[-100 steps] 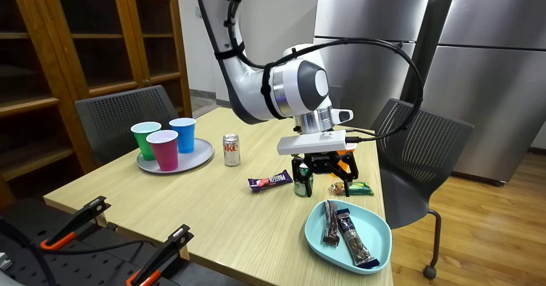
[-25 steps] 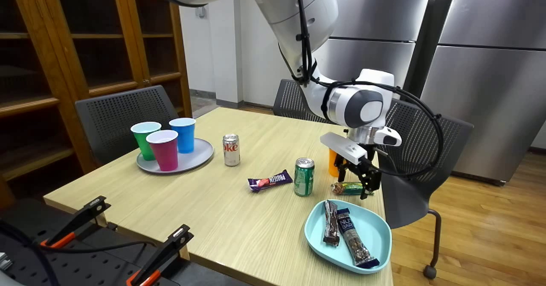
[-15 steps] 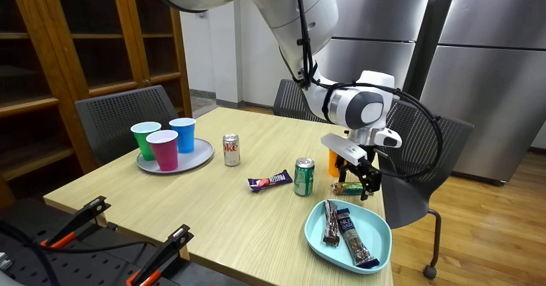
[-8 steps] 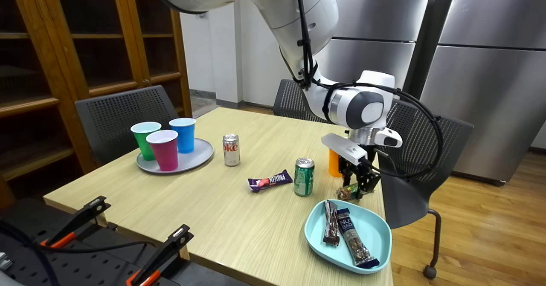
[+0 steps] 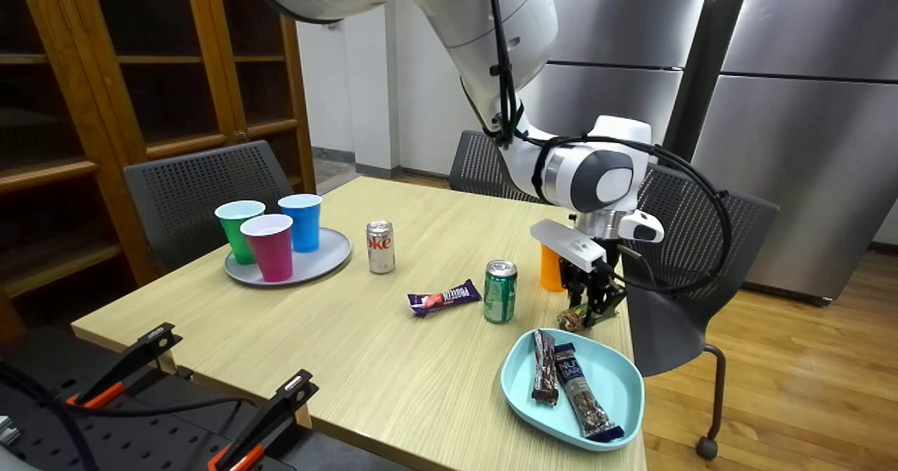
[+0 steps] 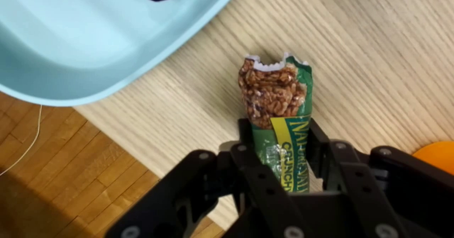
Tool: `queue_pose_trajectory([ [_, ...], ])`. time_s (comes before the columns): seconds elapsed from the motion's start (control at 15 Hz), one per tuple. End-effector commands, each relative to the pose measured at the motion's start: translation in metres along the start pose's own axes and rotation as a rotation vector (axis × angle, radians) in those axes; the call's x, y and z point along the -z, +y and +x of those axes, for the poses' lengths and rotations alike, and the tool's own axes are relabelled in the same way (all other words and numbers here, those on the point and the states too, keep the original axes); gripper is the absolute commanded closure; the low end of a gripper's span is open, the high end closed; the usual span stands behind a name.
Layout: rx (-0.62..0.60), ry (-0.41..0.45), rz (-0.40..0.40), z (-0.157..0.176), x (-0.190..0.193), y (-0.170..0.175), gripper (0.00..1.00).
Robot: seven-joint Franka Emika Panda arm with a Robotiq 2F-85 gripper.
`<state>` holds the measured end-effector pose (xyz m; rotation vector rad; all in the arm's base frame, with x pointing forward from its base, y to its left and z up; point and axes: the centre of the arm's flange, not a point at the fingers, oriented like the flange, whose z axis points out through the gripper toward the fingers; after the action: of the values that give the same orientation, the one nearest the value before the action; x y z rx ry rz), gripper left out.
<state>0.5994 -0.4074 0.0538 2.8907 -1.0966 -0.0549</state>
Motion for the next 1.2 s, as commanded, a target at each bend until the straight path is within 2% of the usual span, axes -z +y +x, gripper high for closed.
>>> queue_pose_trajectory([
  [0.0,0.007,0.007,0.014,0.001,0.018,0.006,0.86],
  [0.6,0.093,0.055,0.033,-0.019,0.056,0.036,0.86],
  [1.13,0.337,0.141,-0.028,-0.065,0.059,0.065,0.86],
])
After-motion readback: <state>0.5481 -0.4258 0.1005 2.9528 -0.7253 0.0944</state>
